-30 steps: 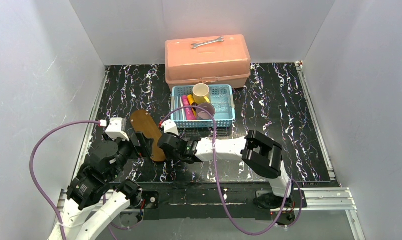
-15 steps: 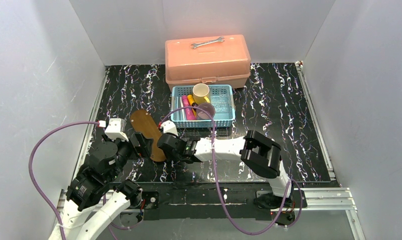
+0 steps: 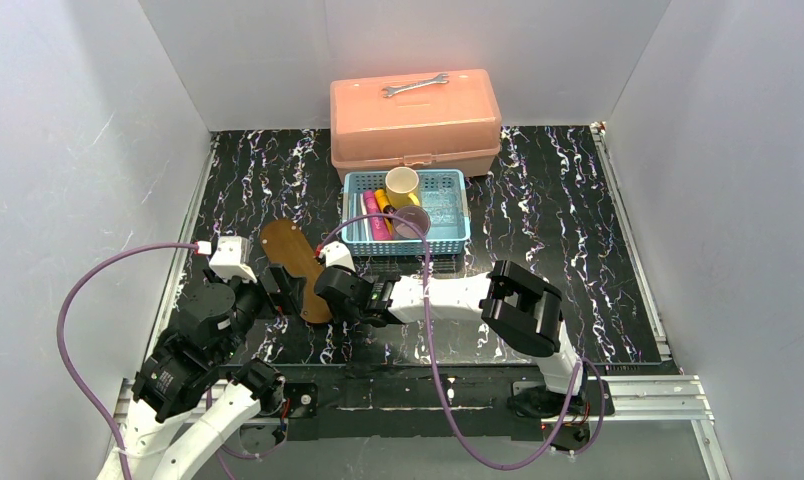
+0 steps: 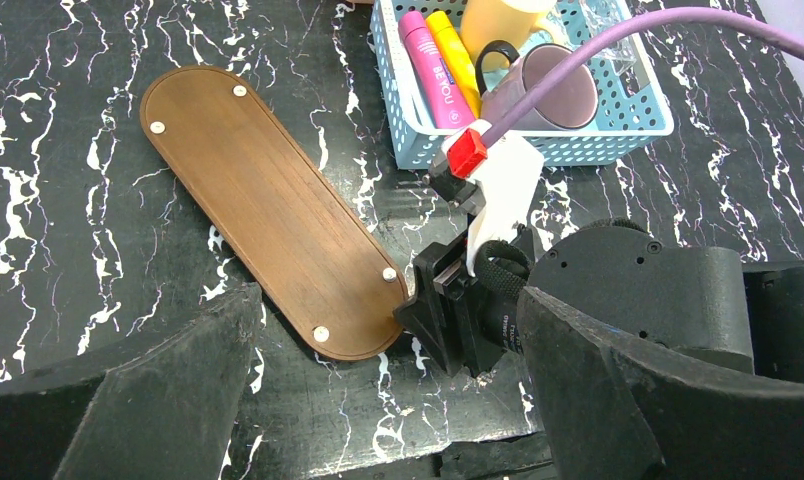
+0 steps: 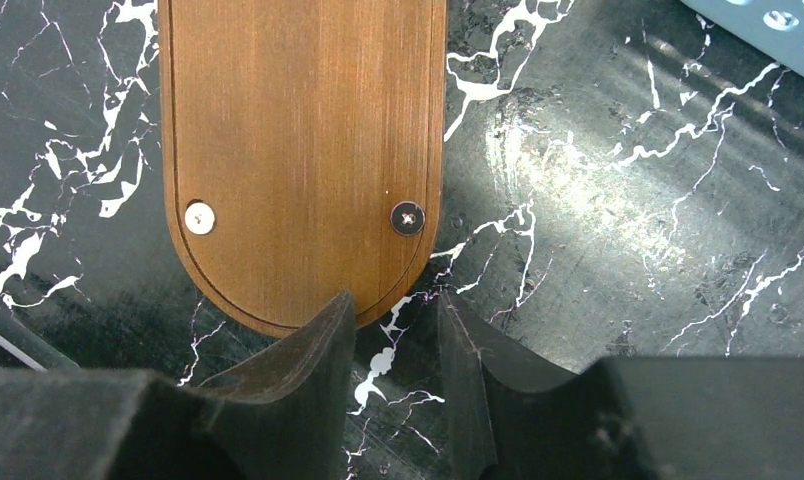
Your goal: Prepare toiletry sets of a toothbrush and toothpaste on the tray
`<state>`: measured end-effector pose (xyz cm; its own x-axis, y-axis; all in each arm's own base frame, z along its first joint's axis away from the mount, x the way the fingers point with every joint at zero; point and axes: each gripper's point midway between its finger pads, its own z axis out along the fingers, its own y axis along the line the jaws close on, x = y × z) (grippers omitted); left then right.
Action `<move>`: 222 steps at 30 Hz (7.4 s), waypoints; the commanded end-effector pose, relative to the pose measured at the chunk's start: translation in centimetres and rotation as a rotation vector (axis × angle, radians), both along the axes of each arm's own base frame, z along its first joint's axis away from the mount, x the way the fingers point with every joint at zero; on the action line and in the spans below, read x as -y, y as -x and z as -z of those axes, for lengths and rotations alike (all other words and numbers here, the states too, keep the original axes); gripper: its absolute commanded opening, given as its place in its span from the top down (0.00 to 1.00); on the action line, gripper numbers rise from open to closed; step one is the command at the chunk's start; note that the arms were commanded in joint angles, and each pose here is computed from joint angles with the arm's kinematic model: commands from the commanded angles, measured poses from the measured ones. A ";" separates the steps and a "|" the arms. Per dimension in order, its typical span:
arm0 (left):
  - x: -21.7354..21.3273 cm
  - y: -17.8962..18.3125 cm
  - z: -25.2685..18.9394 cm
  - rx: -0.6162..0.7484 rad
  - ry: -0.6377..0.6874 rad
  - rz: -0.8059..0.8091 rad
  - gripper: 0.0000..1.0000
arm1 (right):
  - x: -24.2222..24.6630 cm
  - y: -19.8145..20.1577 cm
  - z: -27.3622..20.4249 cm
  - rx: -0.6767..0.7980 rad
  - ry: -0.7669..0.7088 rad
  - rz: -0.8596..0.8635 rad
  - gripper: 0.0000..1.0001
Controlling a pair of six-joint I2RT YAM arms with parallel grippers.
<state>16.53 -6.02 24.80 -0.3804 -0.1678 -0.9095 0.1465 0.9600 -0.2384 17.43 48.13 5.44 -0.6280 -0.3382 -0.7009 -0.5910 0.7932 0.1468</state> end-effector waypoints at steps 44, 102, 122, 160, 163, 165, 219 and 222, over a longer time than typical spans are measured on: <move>-0.7 -0.1 0.5 -0.013 -0.019 -0.041 0.01 | 15.5 -0.9 1.9 -0.006 0.176 0.132 0.64; -0.4 -0.3 0.9 -0.035 -0.032 -0.030 0.01 | 21.2 -2.0 -1.3 -0.156 0.000 0.137 0.64; -0.4 -0.3 0.8 -0.030 -0.030 -0.031 0.01 | 22.9 -2.3 0.5 -0.133 0.121 0.172 0.64; -0.4 -0.2 0.8 -0.030 -0.026 -0.029 0.01 | 31.2 -0.7 0.8 -0.067 0.313 0.313 0.66; -0.4 -0.2 0.8 -0.031 -0.025 -0.027 0.01 | 31.5 -0.4 0.8 -0.074 0.315 0.320 0.66; -0.4 -0.2 0.8 -0.031 -0.026 -0.028 0.01 | 31.6 -0.3 0.8 -0.076 0.315 0.324 0.66; 0.6 -0.1 1.1 -0.055 -0.016 0.019 0.01 | 11.6 -15.4 -13.1 0.119 0.024 0.150 0.49; 0.6 -0.1 1.1 -0.054 -0.015 0.020 0.01 | 11.5 -16.3 -12.3 0.102 0.025 0.160 0.51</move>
<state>16.74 -6.70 24.02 -0.4256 -0.1563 -0.8913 0.1508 0.9589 -0.2402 32.05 36.37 16.59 -0.6113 -0.2817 -0.7395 -0.4765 0.8771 0.0598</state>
